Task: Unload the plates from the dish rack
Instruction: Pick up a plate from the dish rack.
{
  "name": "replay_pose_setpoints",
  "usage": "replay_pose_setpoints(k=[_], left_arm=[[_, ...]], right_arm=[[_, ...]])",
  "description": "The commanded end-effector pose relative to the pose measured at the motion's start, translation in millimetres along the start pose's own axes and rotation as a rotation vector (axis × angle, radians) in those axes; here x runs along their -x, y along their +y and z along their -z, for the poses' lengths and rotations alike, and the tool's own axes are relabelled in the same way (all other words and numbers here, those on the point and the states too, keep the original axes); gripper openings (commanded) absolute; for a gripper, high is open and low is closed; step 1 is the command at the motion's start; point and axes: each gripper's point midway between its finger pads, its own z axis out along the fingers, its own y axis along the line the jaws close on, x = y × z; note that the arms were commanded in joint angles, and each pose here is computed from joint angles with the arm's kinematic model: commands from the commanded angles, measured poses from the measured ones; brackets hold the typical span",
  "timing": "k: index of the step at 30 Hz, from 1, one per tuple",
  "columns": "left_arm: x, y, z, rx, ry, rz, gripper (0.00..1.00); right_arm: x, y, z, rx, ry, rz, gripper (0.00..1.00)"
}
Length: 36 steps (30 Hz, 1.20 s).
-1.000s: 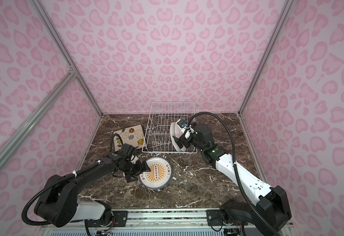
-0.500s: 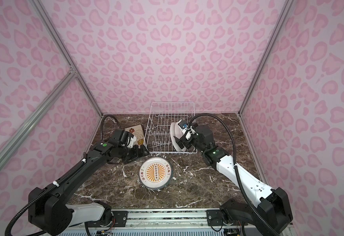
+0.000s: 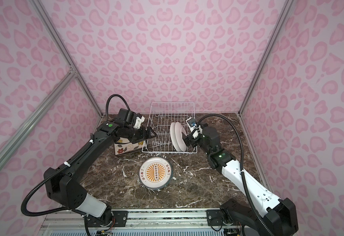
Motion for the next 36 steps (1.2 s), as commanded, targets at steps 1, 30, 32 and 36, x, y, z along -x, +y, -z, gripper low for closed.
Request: replay_pose_setpoints(k=[1, 30, 32, 36], left_arm=[[15, -19, -7, -0.062, -0.019, -0.039, 0.90], [47, -43, -122, -0.082, 0.050, -0.056, 0.57], [47, -44, -126, -0.087, 0.056, -0.057, 0.53], [45, -45, -134, -0.093, 0.071, -0.049, 0.40]], right_arm=[[-7, -7, 4, -0.013, 0.033, -0.047, 0.99], [-39, 24, 3, 0.242, 0.181, -0.190, 0.99], [-38, 25, 3, 0.253, 0.177, -0.184, 0.99], [-39, 25, 1, 0.252, 0.169, -0.181, 0.99]])
